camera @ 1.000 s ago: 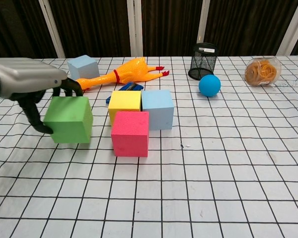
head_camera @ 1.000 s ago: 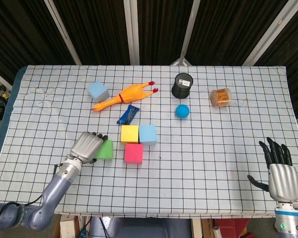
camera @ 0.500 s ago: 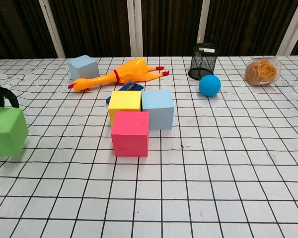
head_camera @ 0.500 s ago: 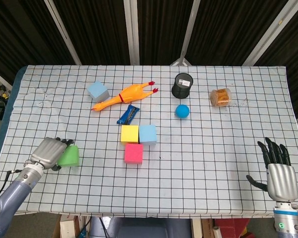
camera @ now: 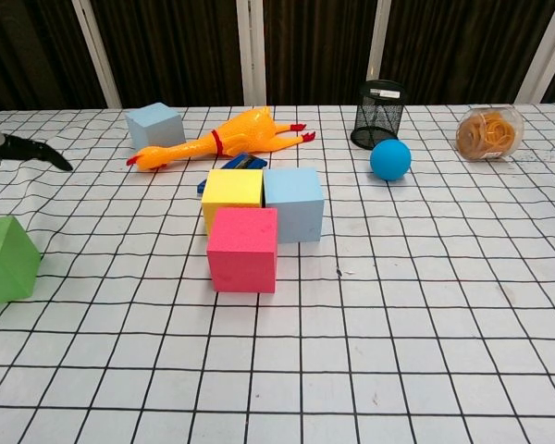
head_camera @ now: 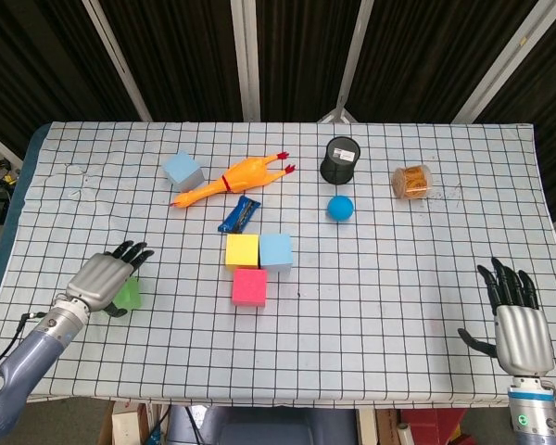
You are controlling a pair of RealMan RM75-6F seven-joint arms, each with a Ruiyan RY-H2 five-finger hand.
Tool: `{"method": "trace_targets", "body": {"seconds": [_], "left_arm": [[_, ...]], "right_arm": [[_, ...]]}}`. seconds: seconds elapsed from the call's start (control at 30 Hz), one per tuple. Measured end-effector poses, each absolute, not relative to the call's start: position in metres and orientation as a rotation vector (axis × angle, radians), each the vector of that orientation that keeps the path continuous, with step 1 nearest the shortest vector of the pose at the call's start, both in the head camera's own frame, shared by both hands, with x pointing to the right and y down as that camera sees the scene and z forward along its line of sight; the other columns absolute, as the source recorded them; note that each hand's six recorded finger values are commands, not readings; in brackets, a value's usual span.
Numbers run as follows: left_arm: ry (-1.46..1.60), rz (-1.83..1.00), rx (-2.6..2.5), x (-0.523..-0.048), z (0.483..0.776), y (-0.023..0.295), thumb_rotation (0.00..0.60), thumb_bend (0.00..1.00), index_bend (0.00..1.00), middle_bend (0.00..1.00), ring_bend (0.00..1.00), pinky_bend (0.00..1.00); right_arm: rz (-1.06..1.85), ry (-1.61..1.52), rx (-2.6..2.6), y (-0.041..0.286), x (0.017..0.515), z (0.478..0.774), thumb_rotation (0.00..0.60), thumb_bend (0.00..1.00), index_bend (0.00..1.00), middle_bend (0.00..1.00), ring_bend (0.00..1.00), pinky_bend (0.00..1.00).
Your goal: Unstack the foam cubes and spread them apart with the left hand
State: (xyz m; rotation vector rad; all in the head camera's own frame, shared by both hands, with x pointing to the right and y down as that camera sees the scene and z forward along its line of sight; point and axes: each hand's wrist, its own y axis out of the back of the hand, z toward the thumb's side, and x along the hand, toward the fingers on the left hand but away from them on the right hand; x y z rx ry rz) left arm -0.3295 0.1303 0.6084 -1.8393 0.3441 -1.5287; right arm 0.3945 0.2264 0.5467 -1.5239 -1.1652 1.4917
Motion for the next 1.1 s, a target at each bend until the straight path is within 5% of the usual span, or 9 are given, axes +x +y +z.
{"method": "trace_targets", "body": {"seconds": [0.43,1.1], "left_arm": [[0.575,-1.345,-1.880,-0.265,0.624,0.091,0.600,0.00,0.05,0.00,0.00,0.30],[0.462,-1.331,-1.809,-0.168,0.677,0.101,0.600,0.00,0.06,0.00,0.00,0.29]], "right_arm": [[1.494,-1.164,-1.525,0.226,0.395,0.547,0.600,0.04,0.11,0.00,0.06,0.00],[1.470,-1.220,-1.518,0.224,0.403,0.538,0.600,0.04,0.11,0.00,0.06,0.00]]}}
